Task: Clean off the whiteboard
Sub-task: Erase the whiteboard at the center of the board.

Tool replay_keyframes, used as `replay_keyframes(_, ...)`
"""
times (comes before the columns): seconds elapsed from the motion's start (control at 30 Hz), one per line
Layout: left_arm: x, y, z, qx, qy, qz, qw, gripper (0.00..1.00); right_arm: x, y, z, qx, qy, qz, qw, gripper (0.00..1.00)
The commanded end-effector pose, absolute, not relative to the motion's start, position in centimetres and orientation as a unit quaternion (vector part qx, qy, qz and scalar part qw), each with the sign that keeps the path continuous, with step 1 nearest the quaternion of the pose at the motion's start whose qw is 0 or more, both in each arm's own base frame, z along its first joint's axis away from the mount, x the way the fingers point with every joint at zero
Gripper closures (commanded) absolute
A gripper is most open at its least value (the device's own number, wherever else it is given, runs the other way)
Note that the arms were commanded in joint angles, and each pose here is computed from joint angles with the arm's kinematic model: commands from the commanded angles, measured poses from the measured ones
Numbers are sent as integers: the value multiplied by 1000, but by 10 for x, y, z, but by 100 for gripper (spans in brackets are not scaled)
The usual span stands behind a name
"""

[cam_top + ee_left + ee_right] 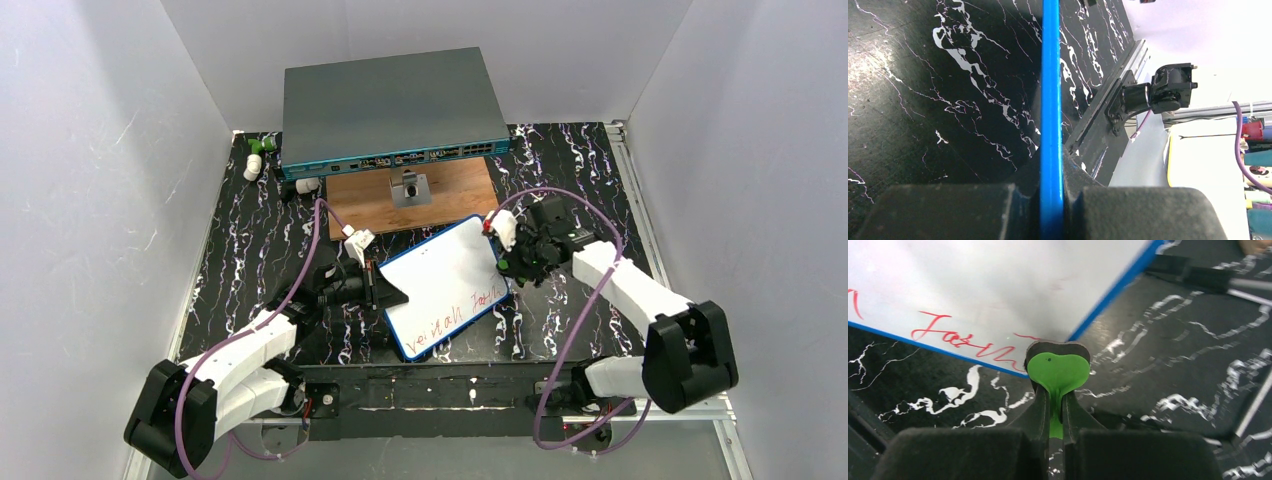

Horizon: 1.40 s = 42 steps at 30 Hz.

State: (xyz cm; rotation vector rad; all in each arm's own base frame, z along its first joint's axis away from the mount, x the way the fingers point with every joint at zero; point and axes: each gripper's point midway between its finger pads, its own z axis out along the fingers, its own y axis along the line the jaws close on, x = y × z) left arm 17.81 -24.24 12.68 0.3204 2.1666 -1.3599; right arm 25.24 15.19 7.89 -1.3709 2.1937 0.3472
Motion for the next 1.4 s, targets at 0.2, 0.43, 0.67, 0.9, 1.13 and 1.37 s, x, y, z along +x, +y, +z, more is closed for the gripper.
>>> replay_keyframes(0.2, 175, -247, 149, 155, 780, -527, 300, 100, 250, 155, 76, -511, 804, 138, 271, 99)
replay_keyframes(0.43, 177, -247, 149, 153, 780, -527, 302, 100, 224, 171, 53, -573, 781, 132, 212, 99)
replay_keyframes(0.67, 176, -247, 149, 153, 779, -527, 302, 100, 270, 143, 51, -500, 832, 25, 239, 99)
replay_keyframes(0.9, 176, -247, 149, 154, 779, -528, 301, 100, 292, 133, 58, -456, 847, -12, 274, 99)
replay_keyframes(1.13, 177, -247, 147, 151, 781, -527, 299, 100, 242, 180, 61, -536, 800, 110, 247, 99)
replay_keyframes(1.37, 177, -247, 147, 150, 782, -526, 299, 100, 258, 182, 69, -528, 797, 70, 285, 99)
